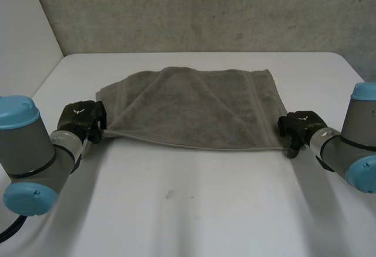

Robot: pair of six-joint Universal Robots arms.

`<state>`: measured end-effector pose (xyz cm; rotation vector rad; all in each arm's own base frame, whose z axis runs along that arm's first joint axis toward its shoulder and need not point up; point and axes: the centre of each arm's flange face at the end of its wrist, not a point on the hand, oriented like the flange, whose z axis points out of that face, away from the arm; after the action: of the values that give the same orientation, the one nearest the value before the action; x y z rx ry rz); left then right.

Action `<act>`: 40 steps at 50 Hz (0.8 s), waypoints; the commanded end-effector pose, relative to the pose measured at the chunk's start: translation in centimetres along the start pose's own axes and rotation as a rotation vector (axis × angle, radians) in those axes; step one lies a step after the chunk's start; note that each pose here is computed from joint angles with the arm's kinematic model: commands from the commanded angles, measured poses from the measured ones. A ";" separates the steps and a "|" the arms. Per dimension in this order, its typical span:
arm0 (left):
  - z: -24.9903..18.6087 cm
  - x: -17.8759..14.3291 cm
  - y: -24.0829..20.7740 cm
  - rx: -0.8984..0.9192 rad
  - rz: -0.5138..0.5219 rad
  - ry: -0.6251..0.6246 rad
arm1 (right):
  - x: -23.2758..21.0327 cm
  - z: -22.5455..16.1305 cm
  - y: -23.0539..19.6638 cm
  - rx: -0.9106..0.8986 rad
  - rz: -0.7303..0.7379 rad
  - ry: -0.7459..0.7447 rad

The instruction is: Fold the towel.

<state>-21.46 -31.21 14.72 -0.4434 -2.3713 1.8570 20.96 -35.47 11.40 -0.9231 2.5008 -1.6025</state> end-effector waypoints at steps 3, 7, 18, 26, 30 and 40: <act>0.0 0.0 0.0 0.001 0.000 0.000 | 0.3 0.8 -0.3 0.037 -0.001 0.022; 0.0 0.0 0.0 0.001 0.000 0.000 | 1.1 1.0 -0.6 0.073 0.003 0.055; 0.2 0.0 0.3 -0.001 0.000 0.000 | 1.7 0.1 -2.0 0.117 0.009 0.072; 0.2 0.0 0.3 0.001 0.000 0.000 | 1.6 0.0 -2.0 0.118 0.004 0.066; 0.3 0.1 0.7 -0.009 0.001 0.003 | 1.4 0.1 -1.7 0.111 0.005 0.056; 1.2 0.2 2.1 -0.039 0.008 0.005 | 0.9 0.3 -1.2 0.105 0.005 0.027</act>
<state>-21.55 -31.54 13.18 -0.4548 -2.3947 1.8313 20.72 -36.62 12.76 -0.8754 2.4221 -1.7535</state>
